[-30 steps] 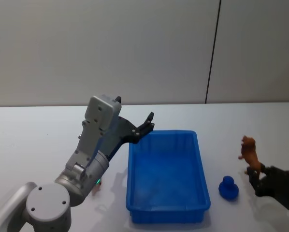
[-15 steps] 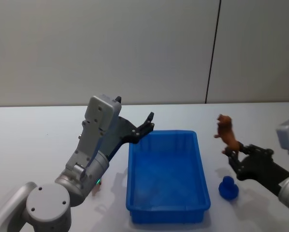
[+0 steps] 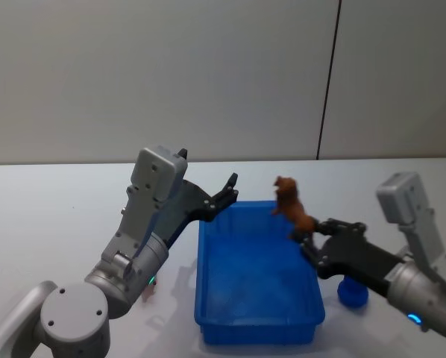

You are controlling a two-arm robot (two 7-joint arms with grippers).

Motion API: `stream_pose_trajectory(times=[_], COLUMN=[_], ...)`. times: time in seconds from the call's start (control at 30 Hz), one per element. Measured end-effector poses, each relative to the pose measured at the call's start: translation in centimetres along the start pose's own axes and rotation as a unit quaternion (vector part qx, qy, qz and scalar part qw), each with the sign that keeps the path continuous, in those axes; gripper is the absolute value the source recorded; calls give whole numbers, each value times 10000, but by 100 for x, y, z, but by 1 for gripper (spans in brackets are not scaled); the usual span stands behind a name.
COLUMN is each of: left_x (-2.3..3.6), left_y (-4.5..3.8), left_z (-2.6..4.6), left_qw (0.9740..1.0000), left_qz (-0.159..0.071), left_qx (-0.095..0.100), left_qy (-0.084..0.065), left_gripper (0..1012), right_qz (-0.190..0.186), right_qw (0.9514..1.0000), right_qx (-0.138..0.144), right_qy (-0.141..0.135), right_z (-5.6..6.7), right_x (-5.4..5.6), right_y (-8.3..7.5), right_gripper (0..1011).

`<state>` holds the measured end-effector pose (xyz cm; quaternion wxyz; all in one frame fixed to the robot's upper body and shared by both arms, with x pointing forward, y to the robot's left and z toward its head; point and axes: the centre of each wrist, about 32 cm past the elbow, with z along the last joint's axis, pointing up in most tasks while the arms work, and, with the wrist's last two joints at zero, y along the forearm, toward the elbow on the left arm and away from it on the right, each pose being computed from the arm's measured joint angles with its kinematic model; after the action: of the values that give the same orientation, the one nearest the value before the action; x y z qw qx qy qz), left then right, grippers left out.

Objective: Pick up the two dolls from the table and place them into the box.

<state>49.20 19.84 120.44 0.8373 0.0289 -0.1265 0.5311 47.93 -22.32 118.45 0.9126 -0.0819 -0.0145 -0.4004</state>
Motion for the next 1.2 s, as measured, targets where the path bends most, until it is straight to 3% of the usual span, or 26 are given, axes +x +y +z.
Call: stream_pose_trajectory(times=[0.13,0.23,0.6,0.9,1.2], left_x=[0,0,0,0,0], left_y=[0,0,0,0,0], left_z=[0,0,0,0,0], left_qw=[10000,10000,10000,10000,10000], left_qz=[0,0,0,0,0], left_qx=[0,0,0,0,0], left_qy=[0,0,0,0,0], left_gripper=[1001,1001,1001,1001,1001], right_qz=[224,373,552,360,75], right_qw=[9997,9992,9980,9985,9985], right_qx=[-24,-38,-45,-51,-125], right_qy=[90,150,317,418,521], right_z=[19,30,42,-1,-92], right_x=[-50,-84,-125,-78,-12], right_y=[101,168,270,169,-19], right_gripper=[289,358,705,979,1001])
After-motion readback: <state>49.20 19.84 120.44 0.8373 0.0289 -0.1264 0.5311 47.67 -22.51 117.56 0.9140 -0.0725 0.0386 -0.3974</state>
